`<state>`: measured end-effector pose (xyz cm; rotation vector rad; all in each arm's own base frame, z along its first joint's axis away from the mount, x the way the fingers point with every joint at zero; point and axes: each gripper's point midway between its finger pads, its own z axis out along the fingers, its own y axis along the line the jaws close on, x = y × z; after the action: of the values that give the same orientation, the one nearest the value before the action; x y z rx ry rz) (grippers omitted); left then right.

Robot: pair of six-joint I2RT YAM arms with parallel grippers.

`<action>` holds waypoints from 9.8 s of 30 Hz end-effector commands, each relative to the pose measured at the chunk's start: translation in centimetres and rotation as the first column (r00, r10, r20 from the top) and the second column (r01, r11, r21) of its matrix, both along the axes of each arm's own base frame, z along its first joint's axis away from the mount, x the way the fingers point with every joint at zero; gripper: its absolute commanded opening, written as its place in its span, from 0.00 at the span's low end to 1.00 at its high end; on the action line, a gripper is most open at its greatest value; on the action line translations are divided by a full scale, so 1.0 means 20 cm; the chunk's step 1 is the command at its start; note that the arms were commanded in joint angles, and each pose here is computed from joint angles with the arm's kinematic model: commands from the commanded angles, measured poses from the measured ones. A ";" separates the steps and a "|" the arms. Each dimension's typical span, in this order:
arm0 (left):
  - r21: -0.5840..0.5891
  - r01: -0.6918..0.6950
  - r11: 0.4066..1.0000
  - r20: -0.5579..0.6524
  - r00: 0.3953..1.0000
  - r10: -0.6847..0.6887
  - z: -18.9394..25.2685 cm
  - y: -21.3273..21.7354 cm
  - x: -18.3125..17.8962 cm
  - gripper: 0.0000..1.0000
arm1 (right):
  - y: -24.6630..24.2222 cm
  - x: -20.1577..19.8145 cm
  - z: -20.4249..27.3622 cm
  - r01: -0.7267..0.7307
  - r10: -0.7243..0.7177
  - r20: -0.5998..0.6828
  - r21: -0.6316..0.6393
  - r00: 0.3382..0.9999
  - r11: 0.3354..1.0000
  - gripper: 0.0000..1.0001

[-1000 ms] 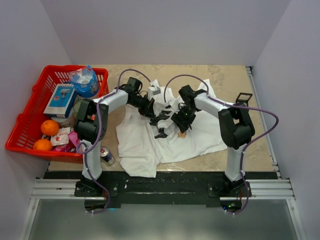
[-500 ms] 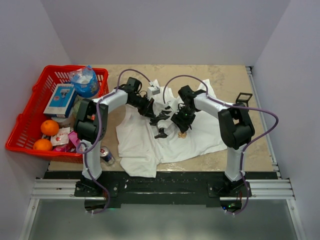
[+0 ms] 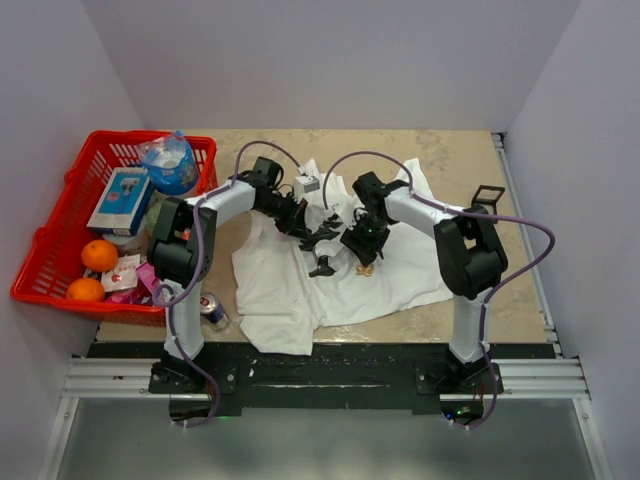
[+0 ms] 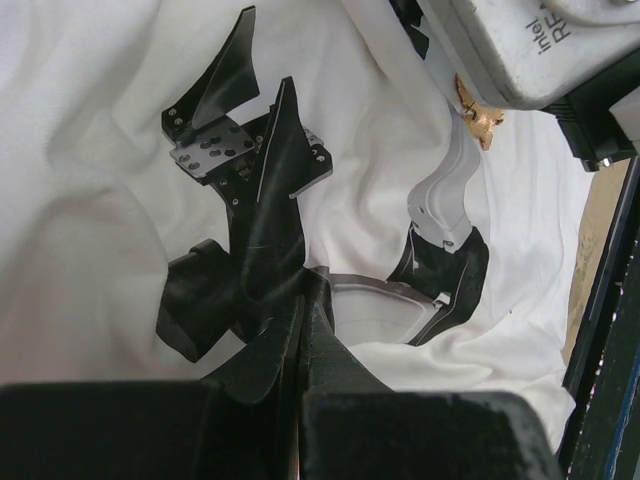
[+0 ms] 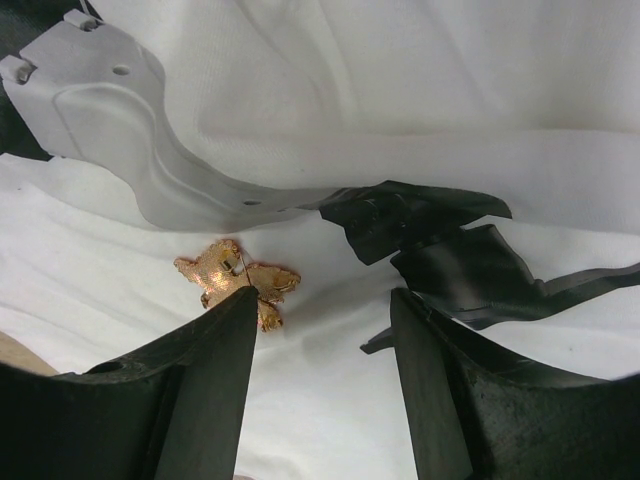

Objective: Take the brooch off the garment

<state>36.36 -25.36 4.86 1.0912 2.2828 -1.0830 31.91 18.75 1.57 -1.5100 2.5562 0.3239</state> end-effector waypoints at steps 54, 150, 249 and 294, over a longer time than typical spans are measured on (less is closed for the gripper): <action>-0.030 0.006 1.000 0.048 0.999 -0.004 0.08 0.02 0.00 0.00 | -0.03 -0.03 0.01 -0.033 0.032 -0.068 -0.023 0.997 0.999 0.60; -0.022 0.000 1.000 0.043 0.999 0.001 0.06 0.03 -0.01 0.00 | -0.04 -0.11 -0.10 0.132 -0.143 -0.226 -0.061 0.964 0.989 0.58; -0.033 -0.004 0.999 0.035 0.999 0.005 0.09 0.03 -0.03 0.00 | -0.02 -0.08 0.00 0.154 -0.168 -0.138 -0.112 0.976 0.982 0.59; -0.058 -0.002 0.998 0.084 0.996 0.007 0.18 0.02 0.01 0.00 | 0.01 0.08 0.45 0.149 -0.150 0.095 0.019 0.984 0.989 0.57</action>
<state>34.96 -24.52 4.40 1.0781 2.3115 -1.0838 32.79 18.33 6.44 -1.2991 2.6907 0.2049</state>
